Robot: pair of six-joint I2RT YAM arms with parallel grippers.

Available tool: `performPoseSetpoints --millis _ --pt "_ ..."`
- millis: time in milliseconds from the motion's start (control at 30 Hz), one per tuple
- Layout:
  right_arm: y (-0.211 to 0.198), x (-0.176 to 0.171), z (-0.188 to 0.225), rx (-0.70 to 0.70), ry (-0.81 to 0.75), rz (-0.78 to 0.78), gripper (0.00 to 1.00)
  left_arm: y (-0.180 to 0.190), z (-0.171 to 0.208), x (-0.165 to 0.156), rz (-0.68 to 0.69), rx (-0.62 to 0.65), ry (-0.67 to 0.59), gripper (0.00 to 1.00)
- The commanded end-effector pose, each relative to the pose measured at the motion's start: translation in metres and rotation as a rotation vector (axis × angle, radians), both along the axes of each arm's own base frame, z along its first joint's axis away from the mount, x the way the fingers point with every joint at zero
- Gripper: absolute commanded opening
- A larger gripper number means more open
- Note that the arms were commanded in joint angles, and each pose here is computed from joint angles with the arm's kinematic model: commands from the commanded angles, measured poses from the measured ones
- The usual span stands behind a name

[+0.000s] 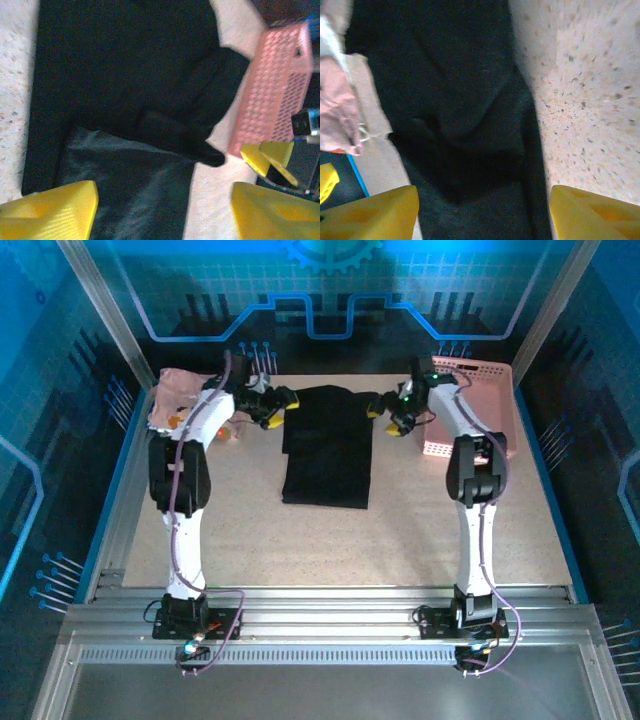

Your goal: Fold and stack the t-shirts

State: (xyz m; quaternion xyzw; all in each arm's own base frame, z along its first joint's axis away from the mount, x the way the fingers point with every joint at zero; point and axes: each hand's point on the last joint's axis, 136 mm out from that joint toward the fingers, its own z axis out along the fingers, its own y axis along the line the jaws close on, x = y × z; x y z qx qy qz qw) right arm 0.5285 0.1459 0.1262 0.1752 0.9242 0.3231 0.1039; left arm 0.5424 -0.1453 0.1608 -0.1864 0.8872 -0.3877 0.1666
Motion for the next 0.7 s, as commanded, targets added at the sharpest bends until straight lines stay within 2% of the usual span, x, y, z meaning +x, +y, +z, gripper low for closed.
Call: performPoseSetpoints --millis 0,100,200,333,433,667 --pt "0.006 -0.052 0.107 0.01 -0.177 0.087 0.72 0.026 0.114 -0.031 0.046 -0.028 -0.19 0.93" --pt "0.012 -0.112 0.103 0.009 -0.155 0.129 0.74 0.033 0.111 -0.081 0.015 0.022 -0.186 0.94" --pt "0.022 -0.165 0.074 0.054 -0.109 0.129 0.74 0.028 0.072 -0.137 -0.02 -0.008 -0.1 0.94" --pt "0.046 -0.209 0.022 0.103 -0.047 0.154 0.74 0.015 0.01 -0.189 -0.034 -0.107 0.045 0.82" --pt "0.062 -0.22 -0.012 0.096 -0.001 0.189 0.72 0.007 -0.023 -0.207 -0.026 -0.145 0.101 0.79" --pt "0.079 -0.225 -0.066 0.047 0.122 0.215 0.68 -0.007 -0.068 -0.205 -0.013 -0.176 0.183 0.78"
